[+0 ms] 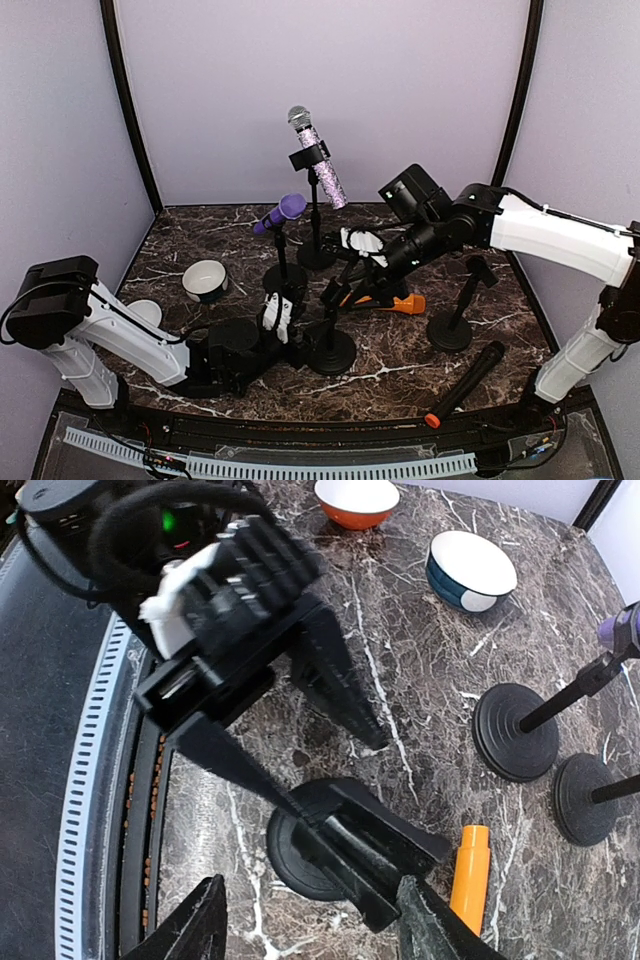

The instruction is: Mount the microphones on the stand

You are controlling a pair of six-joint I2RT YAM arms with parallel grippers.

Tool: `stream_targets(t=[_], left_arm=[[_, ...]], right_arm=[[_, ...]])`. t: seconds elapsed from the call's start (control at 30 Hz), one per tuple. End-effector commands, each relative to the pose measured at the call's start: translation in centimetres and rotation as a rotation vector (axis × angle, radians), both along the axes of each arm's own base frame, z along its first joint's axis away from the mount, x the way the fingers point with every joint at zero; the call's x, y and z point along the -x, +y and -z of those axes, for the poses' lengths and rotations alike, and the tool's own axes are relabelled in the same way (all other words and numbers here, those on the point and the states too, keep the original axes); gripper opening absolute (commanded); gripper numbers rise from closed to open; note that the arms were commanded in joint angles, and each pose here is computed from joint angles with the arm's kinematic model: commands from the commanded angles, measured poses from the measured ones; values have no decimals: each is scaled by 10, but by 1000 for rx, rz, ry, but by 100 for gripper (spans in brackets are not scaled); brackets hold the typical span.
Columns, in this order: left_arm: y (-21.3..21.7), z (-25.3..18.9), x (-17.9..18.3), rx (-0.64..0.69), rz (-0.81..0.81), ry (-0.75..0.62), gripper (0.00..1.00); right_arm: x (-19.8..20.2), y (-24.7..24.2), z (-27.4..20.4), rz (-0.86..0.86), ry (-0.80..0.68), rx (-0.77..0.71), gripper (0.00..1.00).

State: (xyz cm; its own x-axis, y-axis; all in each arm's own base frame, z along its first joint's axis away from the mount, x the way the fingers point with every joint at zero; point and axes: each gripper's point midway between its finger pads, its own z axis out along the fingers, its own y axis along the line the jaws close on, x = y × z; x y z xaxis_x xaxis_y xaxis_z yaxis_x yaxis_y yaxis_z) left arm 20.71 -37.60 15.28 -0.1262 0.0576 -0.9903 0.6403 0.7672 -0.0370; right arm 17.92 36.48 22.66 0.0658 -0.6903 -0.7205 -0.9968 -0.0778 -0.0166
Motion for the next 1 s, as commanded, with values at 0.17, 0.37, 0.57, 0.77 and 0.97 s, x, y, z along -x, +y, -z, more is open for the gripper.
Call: stream_targets(t=[0.17,0.37,0.57,0.77,0.97], left_arm=[[22,-14,-21,-25,-72,-42,59],[23,-7,-16,-35,-47,1,59],[35,-7,-9,-24,-53,39,60],[40,-3,-7,-85,-61,79,66],[38,-8,-1,-57,-26,117,78]], right_arm=[[23,-2,-2,-29,68,1,56],[12,-4,-7,13,39,20,57],[-7,-25,-43,73,17,-24,65],[-49,-64,-30,220,-93,54,72],[-97,-111,13,301,-187,308,82]])
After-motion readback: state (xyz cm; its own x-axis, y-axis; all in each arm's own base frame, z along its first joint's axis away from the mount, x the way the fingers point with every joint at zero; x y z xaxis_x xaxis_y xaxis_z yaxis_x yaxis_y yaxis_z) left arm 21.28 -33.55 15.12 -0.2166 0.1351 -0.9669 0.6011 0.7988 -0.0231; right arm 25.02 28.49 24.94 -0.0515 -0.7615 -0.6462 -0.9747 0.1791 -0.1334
